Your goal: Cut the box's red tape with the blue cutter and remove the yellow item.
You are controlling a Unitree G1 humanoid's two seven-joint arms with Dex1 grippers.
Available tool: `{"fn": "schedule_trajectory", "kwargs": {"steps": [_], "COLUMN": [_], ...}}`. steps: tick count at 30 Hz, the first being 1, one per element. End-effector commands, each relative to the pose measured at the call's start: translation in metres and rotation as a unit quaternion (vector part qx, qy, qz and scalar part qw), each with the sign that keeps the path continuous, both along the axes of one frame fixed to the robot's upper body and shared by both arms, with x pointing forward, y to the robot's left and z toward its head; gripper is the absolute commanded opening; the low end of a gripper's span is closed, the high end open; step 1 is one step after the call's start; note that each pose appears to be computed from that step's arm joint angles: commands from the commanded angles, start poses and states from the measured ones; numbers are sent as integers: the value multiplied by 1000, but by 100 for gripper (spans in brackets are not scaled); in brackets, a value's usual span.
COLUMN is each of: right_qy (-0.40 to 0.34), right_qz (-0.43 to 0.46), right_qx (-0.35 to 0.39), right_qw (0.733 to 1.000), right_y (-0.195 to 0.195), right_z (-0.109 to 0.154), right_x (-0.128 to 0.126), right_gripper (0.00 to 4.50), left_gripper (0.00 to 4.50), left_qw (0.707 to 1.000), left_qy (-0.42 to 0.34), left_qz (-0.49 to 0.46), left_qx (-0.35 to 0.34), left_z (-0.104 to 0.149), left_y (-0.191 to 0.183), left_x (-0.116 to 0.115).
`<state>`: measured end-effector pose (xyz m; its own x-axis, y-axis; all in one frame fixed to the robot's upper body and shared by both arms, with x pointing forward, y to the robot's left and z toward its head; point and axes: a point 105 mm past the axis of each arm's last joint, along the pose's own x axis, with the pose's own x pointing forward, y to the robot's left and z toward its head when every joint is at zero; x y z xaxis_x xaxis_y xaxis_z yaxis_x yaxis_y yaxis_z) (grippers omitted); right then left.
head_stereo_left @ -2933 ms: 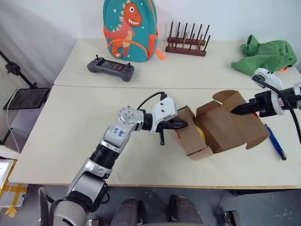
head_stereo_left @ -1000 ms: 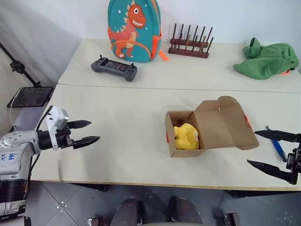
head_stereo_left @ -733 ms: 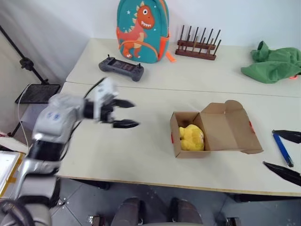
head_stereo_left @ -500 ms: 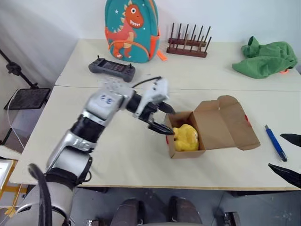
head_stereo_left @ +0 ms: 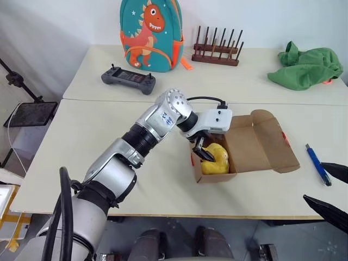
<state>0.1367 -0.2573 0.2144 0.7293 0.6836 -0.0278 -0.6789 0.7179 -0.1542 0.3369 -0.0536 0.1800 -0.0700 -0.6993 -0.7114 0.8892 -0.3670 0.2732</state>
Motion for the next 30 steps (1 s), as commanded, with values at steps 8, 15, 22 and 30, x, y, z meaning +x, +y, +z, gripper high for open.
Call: {"fn": "schedule_trajectory", "kwargs": {"steps": [8, 15, 22, 30], "right_qy": [-10, -7, -27, -61], "right_qz": [8, 8, 18, 78], "right_qx": [11, 12, 58, 138], "right_qw": [1000, 1000, 998, 985], "right_y": [13, 13, 21, 49], "right_z": [7, 4, 7, 12], "right_x": [0, 2, 14, 49], "right_gripper": [450, 450, 450, 450], "left_gripper": [169, 4, 4, 4], "left_qw": [998, 999, 948, 870], "left_qy": [-15, -5, 80, 70], "left_qz": [-52, -35, -16, 101], "left_qx": [43, -28, -306, -478], "left_z": [-1, 12, 83, 114], "left_y": [-13, -22, -19, 78], "left_x": [-4, 1, 7, 41]}}
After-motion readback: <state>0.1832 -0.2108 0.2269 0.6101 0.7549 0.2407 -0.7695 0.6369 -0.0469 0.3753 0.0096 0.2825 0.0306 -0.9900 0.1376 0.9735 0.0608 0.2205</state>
